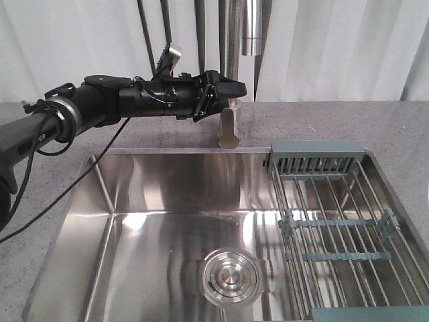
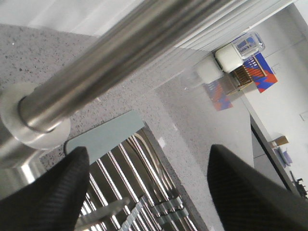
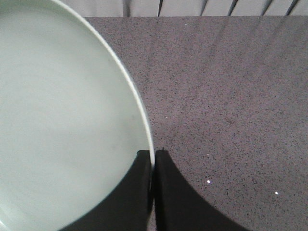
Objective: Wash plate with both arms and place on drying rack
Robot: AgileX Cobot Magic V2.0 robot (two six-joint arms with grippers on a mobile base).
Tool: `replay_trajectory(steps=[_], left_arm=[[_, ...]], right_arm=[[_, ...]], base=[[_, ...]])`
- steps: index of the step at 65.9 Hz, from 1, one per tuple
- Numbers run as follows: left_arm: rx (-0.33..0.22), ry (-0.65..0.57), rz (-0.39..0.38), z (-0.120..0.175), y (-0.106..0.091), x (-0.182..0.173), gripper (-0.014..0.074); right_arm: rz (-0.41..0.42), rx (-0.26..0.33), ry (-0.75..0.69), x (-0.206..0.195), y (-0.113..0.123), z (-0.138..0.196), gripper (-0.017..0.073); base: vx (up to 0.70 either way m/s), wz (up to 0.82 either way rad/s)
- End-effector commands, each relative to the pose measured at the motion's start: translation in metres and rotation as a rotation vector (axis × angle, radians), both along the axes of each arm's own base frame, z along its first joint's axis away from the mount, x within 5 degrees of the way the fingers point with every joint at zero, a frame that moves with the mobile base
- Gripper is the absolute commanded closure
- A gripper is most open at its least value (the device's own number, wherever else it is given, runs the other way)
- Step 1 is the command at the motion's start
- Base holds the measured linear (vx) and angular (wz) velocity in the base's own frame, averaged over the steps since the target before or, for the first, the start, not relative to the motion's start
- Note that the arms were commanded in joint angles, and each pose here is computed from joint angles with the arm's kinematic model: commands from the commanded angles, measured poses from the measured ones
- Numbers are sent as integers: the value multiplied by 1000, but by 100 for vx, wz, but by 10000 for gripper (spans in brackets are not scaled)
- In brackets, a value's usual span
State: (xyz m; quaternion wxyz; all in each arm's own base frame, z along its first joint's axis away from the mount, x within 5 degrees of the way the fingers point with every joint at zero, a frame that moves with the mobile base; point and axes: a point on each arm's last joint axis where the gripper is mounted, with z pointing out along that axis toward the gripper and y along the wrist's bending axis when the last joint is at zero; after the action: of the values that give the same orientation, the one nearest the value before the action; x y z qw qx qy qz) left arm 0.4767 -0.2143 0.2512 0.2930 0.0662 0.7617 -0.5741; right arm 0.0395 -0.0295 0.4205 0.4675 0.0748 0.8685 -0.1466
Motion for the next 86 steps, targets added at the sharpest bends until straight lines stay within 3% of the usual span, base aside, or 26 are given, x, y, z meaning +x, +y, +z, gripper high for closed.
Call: replay_trajectory(steps=[1, 29, 37, 47, 64, 86], left_arm=[[-111, -59, -56, 50, -2, -14, 98], [-150, -38, -232, 53, -6, -29, 114], [-138, -38, -251, 52, -6, -31, 126], [-84, -32, -293, 47, -6, -35, 128], [-22, -6, -320, 41, -5, -37, 128], [-29, -21, -322, 51, 6, -38, 129]], right_arm=[[8, -41, -81, 3, -1, 12, 563], [8, -41, -81, 3, -1, 12, 563], [8, -41, -81, 3, -1, 12, 563], [8, -40, -80, 3, -1, 12, 563], [8, -41, -81, 3, -1, 12, 563], [8, -41, -81, 3, -1, 12, 563]], base=[[0, 0], [0, 0], [0, 0], [0, 0], [0, 0], [0, 0]])
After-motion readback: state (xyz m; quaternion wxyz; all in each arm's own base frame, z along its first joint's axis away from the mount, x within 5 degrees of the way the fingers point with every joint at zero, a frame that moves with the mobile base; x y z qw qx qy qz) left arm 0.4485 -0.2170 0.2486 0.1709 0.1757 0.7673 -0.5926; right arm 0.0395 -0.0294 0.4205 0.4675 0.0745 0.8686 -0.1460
